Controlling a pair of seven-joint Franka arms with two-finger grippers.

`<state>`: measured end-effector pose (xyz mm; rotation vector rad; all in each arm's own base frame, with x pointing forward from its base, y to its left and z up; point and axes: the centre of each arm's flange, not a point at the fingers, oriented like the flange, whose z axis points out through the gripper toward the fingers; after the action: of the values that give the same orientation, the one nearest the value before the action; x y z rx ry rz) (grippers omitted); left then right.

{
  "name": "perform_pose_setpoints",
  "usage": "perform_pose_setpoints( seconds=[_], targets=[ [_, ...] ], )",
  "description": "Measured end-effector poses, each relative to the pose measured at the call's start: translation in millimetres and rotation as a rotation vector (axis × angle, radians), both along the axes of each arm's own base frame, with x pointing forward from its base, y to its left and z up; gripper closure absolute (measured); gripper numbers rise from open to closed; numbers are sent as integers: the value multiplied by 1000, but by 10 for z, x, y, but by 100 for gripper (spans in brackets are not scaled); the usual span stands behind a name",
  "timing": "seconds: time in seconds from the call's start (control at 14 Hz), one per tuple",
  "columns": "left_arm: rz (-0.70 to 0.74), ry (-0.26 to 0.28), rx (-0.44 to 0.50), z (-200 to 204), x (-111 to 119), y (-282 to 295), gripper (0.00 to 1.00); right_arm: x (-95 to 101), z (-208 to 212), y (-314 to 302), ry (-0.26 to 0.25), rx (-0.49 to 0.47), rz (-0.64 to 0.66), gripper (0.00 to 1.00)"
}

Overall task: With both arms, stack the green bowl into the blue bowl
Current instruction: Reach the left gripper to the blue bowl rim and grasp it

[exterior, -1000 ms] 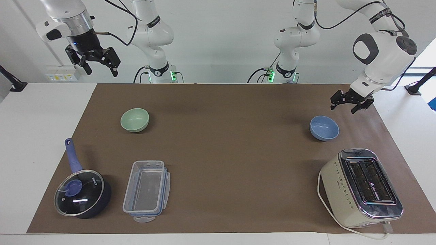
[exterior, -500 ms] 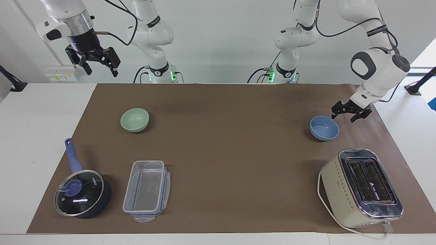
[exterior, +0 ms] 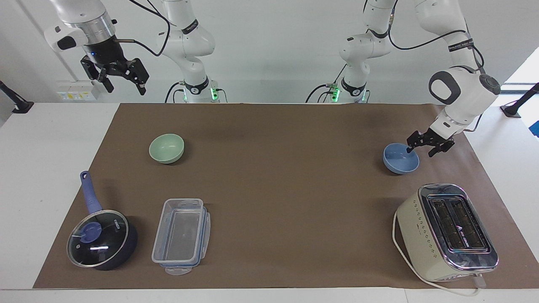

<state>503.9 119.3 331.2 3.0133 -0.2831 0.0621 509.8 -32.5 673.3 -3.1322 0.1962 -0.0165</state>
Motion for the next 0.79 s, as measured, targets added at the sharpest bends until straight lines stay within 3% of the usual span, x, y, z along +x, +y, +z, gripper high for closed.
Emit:
perform_pose_setpoints(
  seconds=[0.07, 0.14, 0.57, 0.79],
  targets=[
    [-2, 1, 1, -44, 4, -13, 13, 0, 0, 0, 0, 0, 0, 0],
    [-4, 0, 2, -60, 9, -27, 21, 0, 0, 0, 0, 0, 0, 0],
    [-5, -13, 2, -41, 32, -56, 93, 0, 0, 0, 0, 0, 0, 0],
    [-6, -24, 0, 13, 40, -73, 95, 0, 0, 0, 0, 0, 0, 0]
  ],
)
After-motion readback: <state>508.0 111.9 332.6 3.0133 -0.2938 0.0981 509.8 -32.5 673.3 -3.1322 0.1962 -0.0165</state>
